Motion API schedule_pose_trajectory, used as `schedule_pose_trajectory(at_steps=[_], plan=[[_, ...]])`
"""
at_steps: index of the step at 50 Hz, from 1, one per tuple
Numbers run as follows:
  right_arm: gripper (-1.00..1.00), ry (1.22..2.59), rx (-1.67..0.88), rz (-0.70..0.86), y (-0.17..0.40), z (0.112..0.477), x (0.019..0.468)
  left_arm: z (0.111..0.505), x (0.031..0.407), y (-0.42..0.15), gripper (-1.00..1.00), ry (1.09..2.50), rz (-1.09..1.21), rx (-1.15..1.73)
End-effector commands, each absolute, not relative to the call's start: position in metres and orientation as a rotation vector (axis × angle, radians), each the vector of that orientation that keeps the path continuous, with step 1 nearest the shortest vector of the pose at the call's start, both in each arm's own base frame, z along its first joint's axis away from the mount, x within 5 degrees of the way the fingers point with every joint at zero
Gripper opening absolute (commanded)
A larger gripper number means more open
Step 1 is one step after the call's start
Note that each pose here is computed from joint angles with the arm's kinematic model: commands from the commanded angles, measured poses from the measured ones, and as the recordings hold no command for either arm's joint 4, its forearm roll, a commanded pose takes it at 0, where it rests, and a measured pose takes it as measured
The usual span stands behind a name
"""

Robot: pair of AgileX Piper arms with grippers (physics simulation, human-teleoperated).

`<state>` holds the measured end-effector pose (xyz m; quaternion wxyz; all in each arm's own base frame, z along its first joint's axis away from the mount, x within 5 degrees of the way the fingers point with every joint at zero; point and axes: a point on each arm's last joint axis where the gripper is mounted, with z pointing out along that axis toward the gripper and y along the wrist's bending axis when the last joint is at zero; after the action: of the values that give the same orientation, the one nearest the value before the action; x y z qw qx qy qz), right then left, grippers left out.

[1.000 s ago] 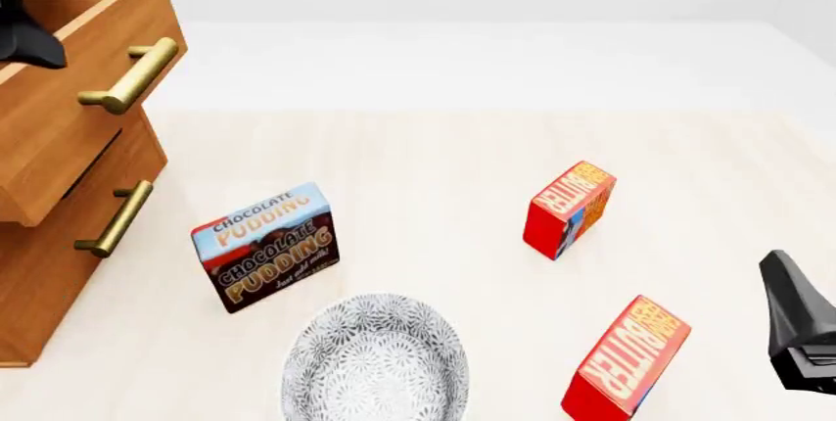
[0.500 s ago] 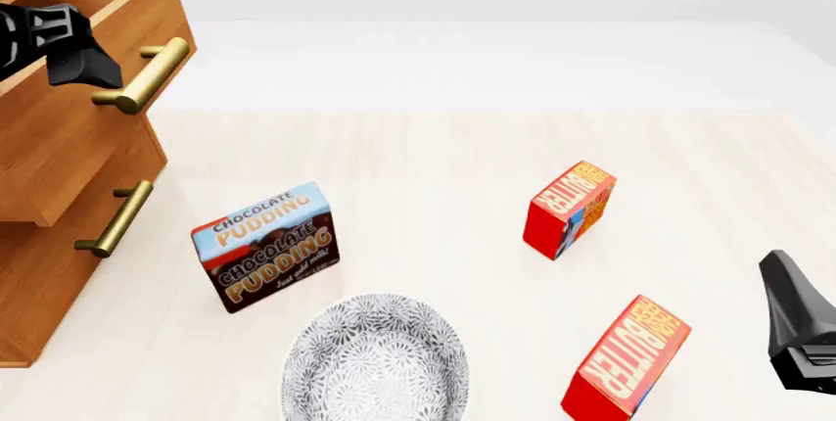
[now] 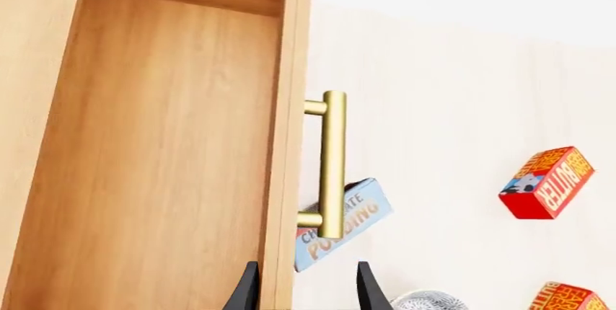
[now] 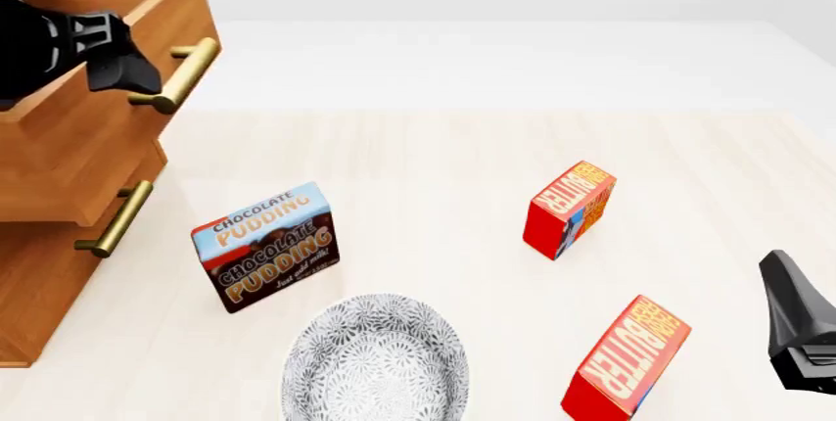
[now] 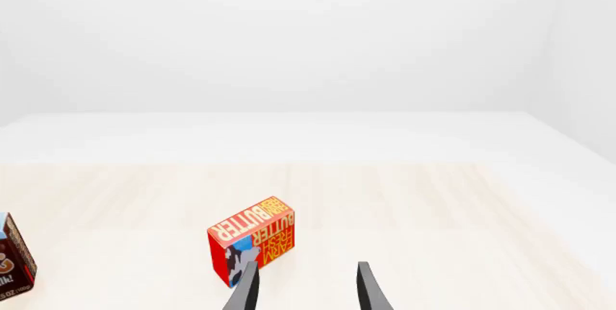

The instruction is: Put the butter at the front in the top drawer of the cabinet and close it.

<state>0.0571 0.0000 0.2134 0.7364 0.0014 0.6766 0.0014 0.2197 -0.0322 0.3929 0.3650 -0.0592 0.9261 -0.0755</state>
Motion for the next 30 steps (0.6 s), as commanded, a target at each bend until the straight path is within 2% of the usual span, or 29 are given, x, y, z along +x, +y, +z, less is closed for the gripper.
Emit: schedule_pose_trajectory(at_steps=[1, 30], plan=[[1.00, 1.486, 0.002, 0.002, 0.000, 0.213, 0.057, 0.395, 0.217, -0.045, 1.00, 2.377, -0.246, -0.120], [1.00, 1.486, 0.002, 0.002, 0.000, 0.213, 0.057, 0.391, 0.233, -0.073, 1.00, 2.389, -0.310, -0.044]])
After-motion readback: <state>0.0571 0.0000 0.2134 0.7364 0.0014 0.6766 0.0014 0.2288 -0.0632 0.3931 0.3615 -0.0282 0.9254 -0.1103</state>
